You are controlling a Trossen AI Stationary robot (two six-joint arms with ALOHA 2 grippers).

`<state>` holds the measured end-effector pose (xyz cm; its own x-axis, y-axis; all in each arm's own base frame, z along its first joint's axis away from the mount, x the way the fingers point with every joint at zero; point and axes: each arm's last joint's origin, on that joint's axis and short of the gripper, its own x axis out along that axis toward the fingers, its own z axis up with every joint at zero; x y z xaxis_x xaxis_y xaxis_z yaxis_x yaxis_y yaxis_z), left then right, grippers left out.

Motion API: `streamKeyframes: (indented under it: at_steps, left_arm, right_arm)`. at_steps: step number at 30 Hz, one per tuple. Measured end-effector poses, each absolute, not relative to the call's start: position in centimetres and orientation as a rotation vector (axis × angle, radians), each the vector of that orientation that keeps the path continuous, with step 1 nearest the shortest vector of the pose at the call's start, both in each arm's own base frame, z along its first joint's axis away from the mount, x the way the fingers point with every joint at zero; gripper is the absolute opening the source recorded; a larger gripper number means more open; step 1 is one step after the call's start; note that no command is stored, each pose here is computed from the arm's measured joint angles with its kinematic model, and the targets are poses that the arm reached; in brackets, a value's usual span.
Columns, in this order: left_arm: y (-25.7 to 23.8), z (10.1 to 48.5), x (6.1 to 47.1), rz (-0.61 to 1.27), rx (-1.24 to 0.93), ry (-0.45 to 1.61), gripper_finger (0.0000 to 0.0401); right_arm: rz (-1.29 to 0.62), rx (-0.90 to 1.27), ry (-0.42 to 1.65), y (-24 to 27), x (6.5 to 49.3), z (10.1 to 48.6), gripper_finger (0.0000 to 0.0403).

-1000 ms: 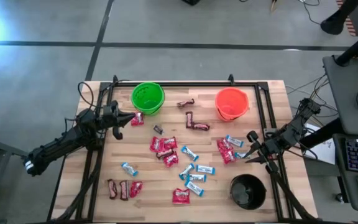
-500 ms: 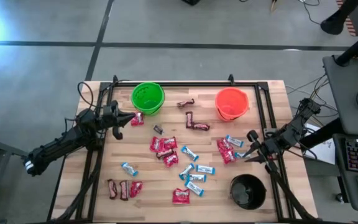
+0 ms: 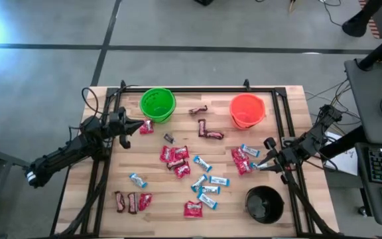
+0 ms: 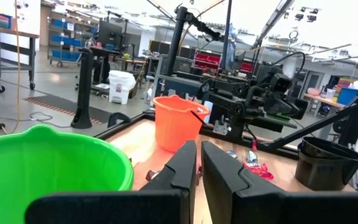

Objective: Sort candy
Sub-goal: Put the white candy into the green bucket

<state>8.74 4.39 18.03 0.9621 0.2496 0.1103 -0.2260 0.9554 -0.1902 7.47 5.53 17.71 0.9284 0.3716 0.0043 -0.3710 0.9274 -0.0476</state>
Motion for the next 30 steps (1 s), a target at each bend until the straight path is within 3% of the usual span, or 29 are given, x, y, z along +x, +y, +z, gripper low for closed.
streamKeyframes:
  at_steps: [4, 9, 14, 24, 30]
  left_arm:
    - [4.39, 18.05, 8.73, 0.242, -0.203, -0.139, 0.0008]
    - [4.69, 18.07, 8.64, 0.332, -0.425, -0.196, 0.0008]
    - [5.02, 18.08, 8.49, 0.455, -0.389, -0.219, 0.0008]
    - [5.02, 18.06, 8.49, 0.449, -0.475, -0.238, 0.0008]
    - [5.02, 18.05, 8.49, 0.453, -0.436, -0.228, 0.0008]
  right_arm:
    - [0.381, -0.04, -0.013, 5.53, 7.47, 17.73, 0.0079]
    - [0.381, 0.056, -0.018, 5.53, 7.47, 17.96, 0.0079]
    - [0.381, 0.062, -0.021, 5.53, 7.47, 17.99, 0.0079]
    - [0.379, 0.148, -0.006, 5.51, 7.47, 18.02, 0.0079]
    - [0.248, 0.131, -0.016, 5.15, 7.6, 18.01, 0.0079]
